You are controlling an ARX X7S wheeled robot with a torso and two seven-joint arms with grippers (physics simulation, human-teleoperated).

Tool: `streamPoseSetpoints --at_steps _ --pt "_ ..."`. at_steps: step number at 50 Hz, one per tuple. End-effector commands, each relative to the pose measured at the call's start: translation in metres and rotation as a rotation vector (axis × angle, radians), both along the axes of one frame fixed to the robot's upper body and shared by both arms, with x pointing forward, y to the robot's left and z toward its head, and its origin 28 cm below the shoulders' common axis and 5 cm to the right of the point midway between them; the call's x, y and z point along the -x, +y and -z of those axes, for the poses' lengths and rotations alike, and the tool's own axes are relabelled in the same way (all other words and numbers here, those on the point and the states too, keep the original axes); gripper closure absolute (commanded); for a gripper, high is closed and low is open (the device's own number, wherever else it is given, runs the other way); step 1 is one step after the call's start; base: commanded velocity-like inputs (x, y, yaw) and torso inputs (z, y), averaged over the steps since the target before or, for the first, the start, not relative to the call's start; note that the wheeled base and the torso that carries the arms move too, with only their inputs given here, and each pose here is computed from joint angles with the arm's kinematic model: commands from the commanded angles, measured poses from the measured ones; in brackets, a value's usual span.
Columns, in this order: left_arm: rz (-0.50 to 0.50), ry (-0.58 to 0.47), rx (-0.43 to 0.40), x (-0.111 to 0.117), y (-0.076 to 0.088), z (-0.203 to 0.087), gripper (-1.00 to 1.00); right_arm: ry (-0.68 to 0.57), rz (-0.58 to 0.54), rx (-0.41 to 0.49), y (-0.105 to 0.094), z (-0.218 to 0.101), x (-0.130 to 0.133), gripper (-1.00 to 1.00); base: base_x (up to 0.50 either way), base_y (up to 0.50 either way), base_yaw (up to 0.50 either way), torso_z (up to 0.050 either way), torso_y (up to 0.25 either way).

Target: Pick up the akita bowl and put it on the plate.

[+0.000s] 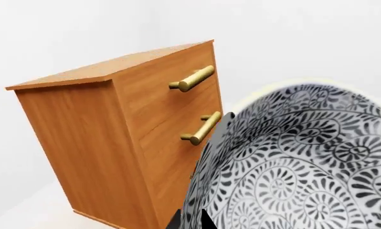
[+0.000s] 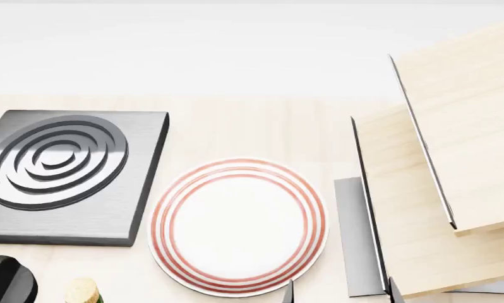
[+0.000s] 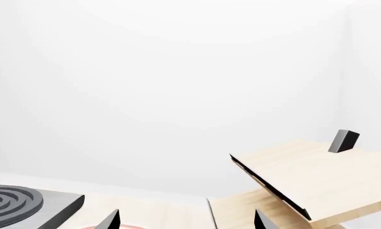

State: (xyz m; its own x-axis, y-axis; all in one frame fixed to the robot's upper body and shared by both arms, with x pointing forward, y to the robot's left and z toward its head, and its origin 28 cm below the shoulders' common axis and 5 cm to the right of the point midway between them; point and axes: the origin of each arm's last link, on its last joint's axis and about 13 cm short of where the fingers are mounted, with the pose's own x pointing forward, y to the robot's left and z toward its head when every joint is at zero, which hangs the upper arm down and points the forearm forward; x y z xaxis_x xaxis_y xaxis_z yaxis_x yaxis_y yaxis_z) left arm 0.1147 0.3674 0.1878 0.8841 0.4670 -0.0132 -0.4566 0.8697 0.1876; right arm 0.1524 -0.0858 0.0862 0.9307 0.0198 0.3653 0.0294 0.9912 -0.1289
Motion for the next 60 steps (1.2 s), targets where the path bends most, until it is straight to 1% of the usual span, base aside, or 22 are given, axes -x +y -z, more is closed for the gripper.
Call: streamPoseSetpoints --at_steps 1,8,12,17,20,21,22,23,25,39,44,46,50,52,53,54,55,56,57,58,59,60 --pt "-0.028 -0.115 -0.067 -0.007 -0.001 -0.027 1.0 0.0 -0.002 0.001 0.0 0.0 0.0 -1.0 0.0 0.0 0.0 0.0 0.0" --pt "-0.034 -0.144 -0.083 -0.011 -0.003 -0.038 1.0 -0.003 0.002 -0.002 -0.001 -0.001 0.0 -1.0 0.0 0.0 0.0 0.0 0.0" --pt "-0.044 -0.185 -0.088 -0.01 -0.004 -0.05 1.0 -0.004 0.001 -0.001 -0.001 -0.001 0.001 -1.0 0.0 0.0 0.0 0.0 0.0" --pt "-0.043 -0.206 -0.094 -0.013 -0.005 -0.06 1.0 -0.004 -0.002 -0.004 -0.001 -0.001 0.001 -1.0 0.0 0.0 0.0 0.0 0.0" --pt "-0.034 -0.238 -0.112 -0.017 -0.008 -0.071 1.0 -0.005 0.0 -0.004 -0.001 -0.001 0.001 -1.0 0.0 0.0 0.0 0.0 0.0" --pt "-0.038 -0.277 -0.139 -0.02 -0.01 -0.078 1.0 -0.006 0.0 -0.005 -0.001 -0.002 0.001 -1.0 0.0 0.0 0.0 0.0 0.0" --pt "-0.054 -0.274 -0.127 -0.021 -0.011 -0.08 1.0 -0.007 0.0 -0.006 -0.001 -0.002 0.001 -1.0 0.0 0.0 0.0 0.0 0.0" --pt "-0.041 -0.273 -0.123 -0.021 -0.012 -0.083 1.0 -0.008 0.0 -0.006 -0.001 -0.002 0.001 -1.0 0.0 0.0 0.0 0.0 0.0" --pt "-0.033 -0.289 -0.143 -0.024 -0.015 -0.088 1.0 -0.007 0.001 -0.006 -0.001 -0.002 0.001 -1.0 0.0 0.0 0.0 0.0 0.0" --pt "-0.002 -0.424 -0.172 -0.044 -0.032 -0.127 1.0 -0.01 0.001 -0.01 -0.002 -0.003 0.001 -1.0 0.0 0.0 0.0 0.0 0.0" --pt "0.017 -0.423 -0.181 -0.053 -0.035 -0.134 1.0 -0.012 0.003 -0.01 -0.003 -0.003 0.001 -1.0 0.0 0.0 0.0 0.0 0.0" --pt "0.031 -0.443 -0.182 -0.056 -0.037 -0.136 1.0 -0.011 0.003 -0.011 -0.003 -0.003 0.001 -1.0 0.0 0.0 0.0 0.0 0.0" --pt "0.036 -0.46 -0.182 -0.06 -0.034 -0.137 1.0 -0.01 0.003 -0.01 -0.003 -0.003 0.001 -1.0 0.0 0.0 0.0 0.0 0.003" --pt "0.049 -0.459 -0.177 -0.062 -0.032 -0.137 1.0 -0.009 0.001 -0.007 -0.002 -0.002 0.001 -1.0 0.0 0.0 0.0 0.0 0.0" --pt "0.069 -0.476 -0.192 -0.064 -0.03 -0.137 1.0 -0.008 0.0 -0.009 -0.003 -0.003 0.001 -1.0 0.0 0.0 0.0 0.0 0.0" --pt "0.077 -0.473 -0.181 -0.064 -0.029 -0.137 1.0 -0.008 0.001 -0.009 -0.003 -0.003 0.001 -1.0 0.0 0.0 0.0 0.0 0.0" --pt "0.056 -0.472 -0.175 -0.065 -0.027 -0.137 1.0 -0.009 0.0 -0.008 -0.003 -0.003 0.001 -1.0 0.0 0.0 0.0 0.0 0.0" --pt "0.061 -0.472 -0.174 -0.066 -0.027 -0.137 1.0 -0.01 0.0 -0.007 -0.003 -0.003 0.001 -1.0 0.0 0.0 0.0 0.0 0.0" --pt "0.091 -0.475 -0.148 -0.066 -0.028 -0.137 1.0 -0.007 0.001 -0.007 -0.003 -0.002 0.0 -1.0 0.0 0.0 0.0 0.0 0.0" --pt "0.075 -0.364 -0.124 -0.065 -0.019 -0.107 1.0 -0.007 0.001 -0.007 -0.003 -0.002 0.0 -1.0 0.0 0.0 0.0 0.0 0.0" --pt "0.283 -0.319 -0.205 -0.059 -0.042 -0.082 1.0 -0.007 -0.001 -0.005 -0.002 -0.002 0.0 -1.0 0.0 0.0 0.0 0.0 0.0" --pt "0.34 -0.333 -0.254 -0.068 -0.045 -0.077 1.0 -0.008 -0.001 -0.004 -0.002 -0.002 0.0 -1.0 0.0 0.0 0.0 0.0 0.0"
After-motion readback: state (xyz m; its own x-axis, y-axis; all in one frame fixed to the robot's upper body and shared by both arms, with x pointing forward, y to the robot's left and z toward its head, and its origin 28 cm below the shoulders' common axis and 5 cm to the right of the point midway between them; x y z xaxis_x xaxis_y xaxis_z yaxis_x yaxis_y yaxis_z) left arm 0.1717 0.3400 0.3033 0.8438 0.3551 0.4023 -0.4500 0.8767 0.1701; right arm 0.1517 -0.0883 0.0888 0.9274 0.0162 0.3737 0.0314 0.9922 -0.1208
